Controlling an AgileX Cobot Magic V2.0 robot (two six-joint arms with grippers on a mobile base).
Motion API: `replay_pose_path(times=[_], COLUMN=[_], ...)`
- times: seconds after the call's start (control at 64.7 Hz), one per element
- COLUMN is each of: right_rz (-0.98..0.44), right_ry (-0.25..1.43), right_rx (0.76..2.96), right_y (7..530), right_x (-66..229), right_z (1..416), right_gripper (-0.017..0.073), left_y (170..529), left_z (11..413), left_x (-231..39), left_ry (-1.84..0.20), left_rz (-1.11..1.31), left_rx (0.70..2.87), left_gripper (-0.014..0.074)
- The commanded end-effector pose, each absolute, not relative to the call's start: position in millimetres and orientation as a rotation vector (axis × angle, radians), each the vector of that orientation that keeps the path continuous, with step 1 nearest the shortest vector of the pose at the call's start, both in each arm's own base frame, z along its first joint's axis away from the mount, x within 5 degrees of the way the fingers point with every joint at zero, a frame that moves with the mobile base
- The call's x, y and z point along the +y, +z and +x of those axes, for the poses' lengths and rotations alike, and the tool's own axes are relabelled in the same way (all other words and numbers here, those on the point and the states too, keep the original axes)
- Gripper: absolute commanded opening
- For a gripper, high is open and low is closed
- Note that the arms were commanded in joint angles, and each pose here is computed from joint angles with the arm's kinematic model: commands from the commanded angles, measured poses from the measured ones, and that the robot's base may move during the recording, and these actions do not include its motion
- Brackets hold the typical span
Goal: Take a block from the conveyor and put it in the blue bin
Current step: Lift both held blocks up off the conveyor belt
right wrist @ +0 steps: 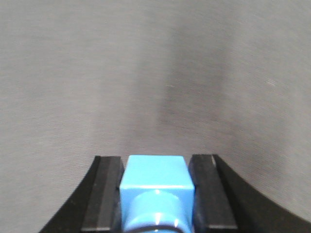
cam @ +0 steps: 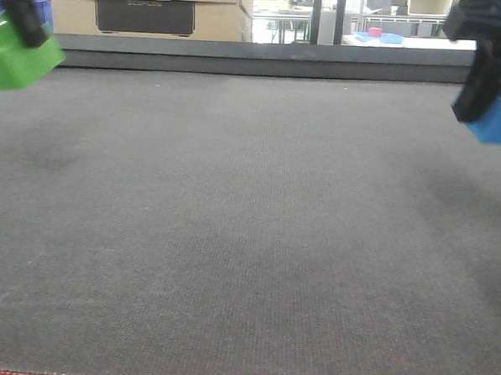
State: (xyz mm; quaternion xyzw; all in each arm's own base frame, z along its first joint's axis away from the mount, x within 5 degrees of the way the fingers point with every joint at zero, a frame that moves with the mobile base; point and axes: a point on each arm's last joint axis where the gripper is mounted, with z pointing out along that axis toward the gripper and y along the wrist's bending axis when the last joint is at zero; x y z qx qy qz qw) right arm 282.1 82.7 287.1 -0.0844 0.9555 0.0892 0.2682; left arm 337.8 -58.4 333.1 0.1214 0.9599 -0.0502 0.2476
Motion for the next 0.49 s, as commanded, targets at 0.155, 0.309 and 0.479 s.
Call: replay_pose_path(times=[0.155, 0.309, 0.479], right_rz=[-0.273, -0.269, -0.299], right_ry=[0.280, 0.295, 0.289], right_rx=[2.339, 2.189, 2.035], right_y=[334, 367, 402], right_x=[87, 80, 70], right_z=[258, 234, 205], right_gripper=[-0.0150, -0.0150, -0.0150], left_y=[381, 420, 456], left_z=[304, 276, 239], left_x=[-102, -104, -89], left_ry=[-0.228, -0.264, -0.248], left_rz=[0.420, 0.417, 0.402], left_rx=[2.384, 2.197, 2.052], left_gripper=[-0.0111, -0.0111, -0.0111])
